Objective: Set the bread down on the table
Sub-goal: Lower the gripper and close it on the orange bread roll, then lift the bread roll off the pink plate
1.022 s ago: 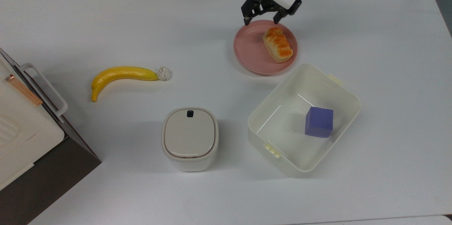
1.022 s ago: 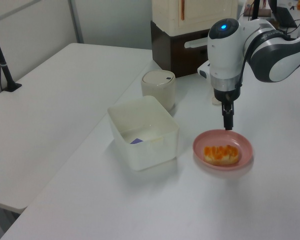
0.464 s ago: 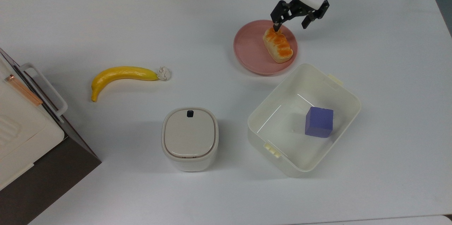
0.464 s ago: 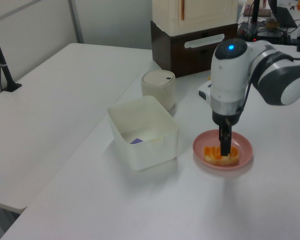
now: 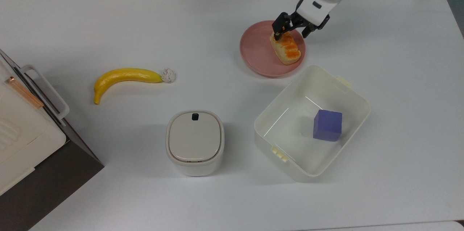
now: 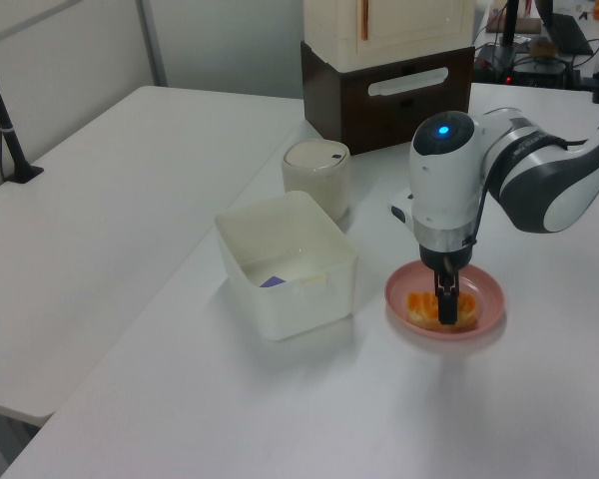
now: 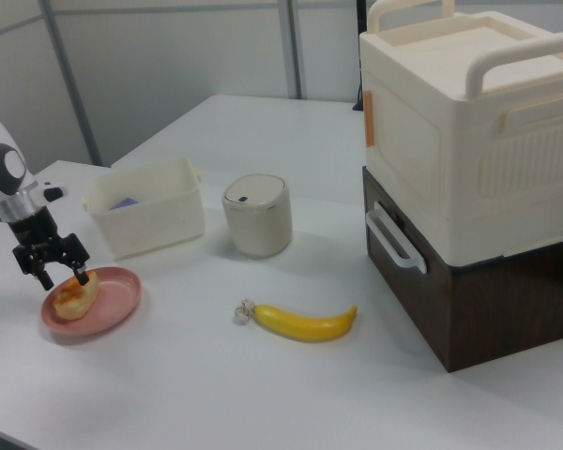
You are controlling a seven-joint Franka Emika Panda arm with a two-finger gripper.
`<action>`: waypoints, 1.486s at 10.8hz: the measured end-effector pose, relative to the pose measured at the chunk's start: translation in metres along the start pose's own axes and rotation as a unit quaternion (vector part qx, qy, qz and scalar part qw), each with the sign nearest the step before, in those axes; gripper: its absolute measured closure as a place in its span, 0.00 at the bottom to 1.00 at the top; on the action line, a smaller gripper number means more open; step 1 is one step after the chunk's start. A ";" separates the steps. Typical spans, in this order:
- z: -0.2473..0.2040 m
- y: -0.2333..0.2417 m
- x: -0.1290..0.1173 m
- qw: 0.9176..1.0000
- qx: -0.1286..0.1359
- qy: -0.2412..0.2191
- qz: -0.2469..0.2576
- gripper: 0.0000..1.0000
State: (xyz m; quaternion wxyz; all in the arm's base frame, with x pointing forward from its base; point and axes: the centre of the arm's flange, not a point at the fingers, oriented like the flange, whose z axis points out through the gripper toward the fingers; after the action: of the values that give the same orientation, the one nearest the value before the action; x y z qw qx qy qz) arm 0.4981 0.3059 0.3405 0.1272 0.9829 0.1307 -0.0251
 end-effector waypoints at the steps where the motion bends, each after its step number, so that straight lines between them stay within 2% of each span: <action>1: 0.005 0.010 0.004 1.000 -0.004 -0.003 0.007 0.00; 2: 0.010 0.018 0.007 1.000 -0.008 -0.005 0.011 0.00; 3: 0.014 0.022 0.008 1.000 -0.012 -0.006 0.013 0.06; 4: 0.017 0.022 0.009 1.000 -0.016 -0.007 0.010 0.20; 6: 0.023 0.021 0.010 1.000 -0.027 -0.007 0.001 0.56; 7: 0.024 0.020 0.010 1.000 -0.030 -0.006 -0.001 0.70; 8: 0.023 0.021 0.010 1.000 -0.030 -0.006 -0.001 0.79; 10: 0.015 0.035 0.020 1.000 -0.028 0.003 -0.001 0.84; 11: 0.005 0.047 0.028 1.000 -0.013 0.004 0.001 0.84; 13: -0.033 0.089 0.045 0.999 0.037 -0.011 0.000 0.85; 14: -0.052 0.116 0.051 0.999 0.047 -0.012 0.006 0.88; 16: -0.054 0.160 0.056 0.999 0.044 -0.013 0.014 0.88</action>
State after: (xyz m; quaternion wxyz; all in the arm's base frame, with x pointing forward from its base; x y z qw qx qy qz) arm 0.5948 0.1846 0.4273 0.0856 0.9888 0.1144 -0.0420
